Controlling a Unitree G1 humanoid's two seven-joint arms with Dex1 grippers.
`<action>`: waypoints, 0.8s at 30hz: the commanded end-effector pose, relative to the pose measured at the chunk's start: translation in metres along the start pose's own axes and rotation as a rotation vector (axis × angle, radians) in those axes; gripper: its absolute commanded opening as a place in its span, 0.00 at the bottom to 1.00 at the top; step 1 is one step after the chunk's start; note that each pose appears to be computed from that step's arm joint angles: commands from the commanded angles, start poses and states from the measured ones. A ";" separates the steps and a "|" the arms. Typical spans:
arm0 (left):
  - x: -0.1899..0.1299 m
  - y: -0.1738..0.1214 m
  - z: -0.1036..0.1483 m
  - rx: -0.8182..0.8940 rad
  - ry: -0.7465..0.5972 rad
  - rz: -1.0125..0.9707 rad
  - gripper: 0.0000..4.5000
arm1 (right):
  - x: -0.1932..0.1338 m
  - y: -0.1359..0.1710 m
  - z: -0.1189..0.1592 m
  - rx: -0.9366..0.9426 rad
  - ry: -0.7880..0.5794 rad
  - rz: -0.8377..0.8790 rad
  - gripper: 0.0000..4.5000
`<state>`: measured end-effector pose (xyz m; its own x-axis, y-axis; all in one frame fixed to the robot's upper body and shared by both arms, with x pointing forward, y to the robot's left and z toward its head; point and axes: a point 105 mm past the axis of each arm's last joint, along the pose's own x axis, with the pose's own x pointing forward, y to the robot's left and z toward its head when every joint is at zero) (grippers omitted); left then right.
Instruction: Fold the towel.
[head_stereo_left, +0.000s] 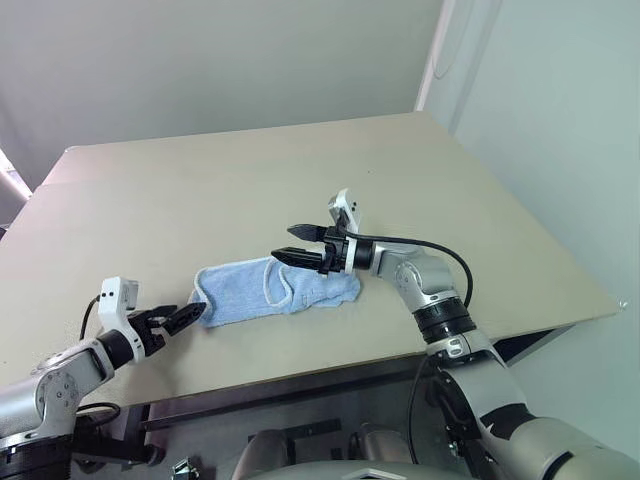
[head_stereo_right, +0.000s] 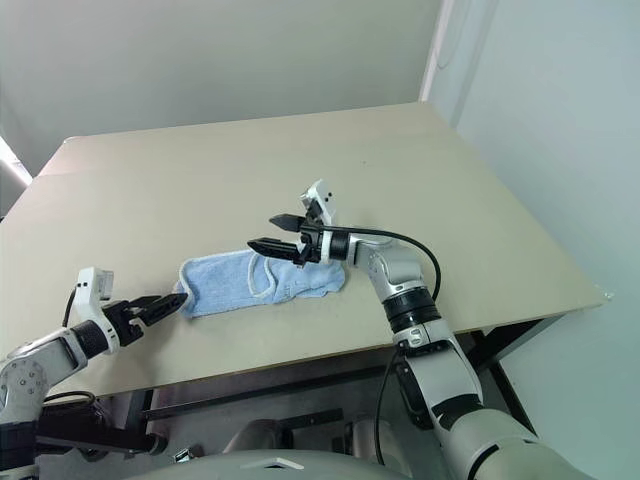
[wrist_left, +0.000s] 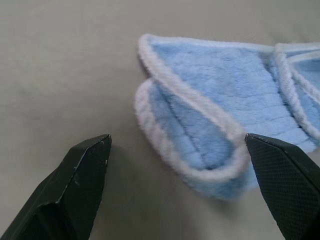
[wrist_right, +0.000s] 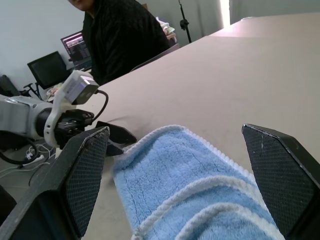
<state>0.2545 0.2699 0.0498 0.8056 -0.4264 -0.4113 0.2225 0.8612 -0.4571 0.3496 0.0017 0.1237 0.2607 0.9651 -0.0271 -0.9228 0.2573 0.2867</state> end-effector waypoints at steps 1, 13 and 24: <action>-0.004 -0.011 -0.001 -0.041 -0.003 -0.057 1.00 | 0.001 0.007 0.018 -0.058 -0.053 0.023 0.99; 0.001 -0.009 -0.010 -0.081 0.011 -0.025 0.96 | 0.006 -0.003 0.017 -0.069 -0.040 -0.022 1.00; -0.003 -0.007 0.001 -0.078 -0.027 -0.040 0.14 | 0.005 -0.019 0.012 -0.079 -0.015 -0.122 1.00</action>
<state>0.2468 0.2608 0.0437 0.7922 -0.4530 -0.4089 0.1913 0.8206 -0.5385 0.3664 -0.0029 0.1104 0.3673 0.9266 -0.0802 -0.8887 0.3751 0.2638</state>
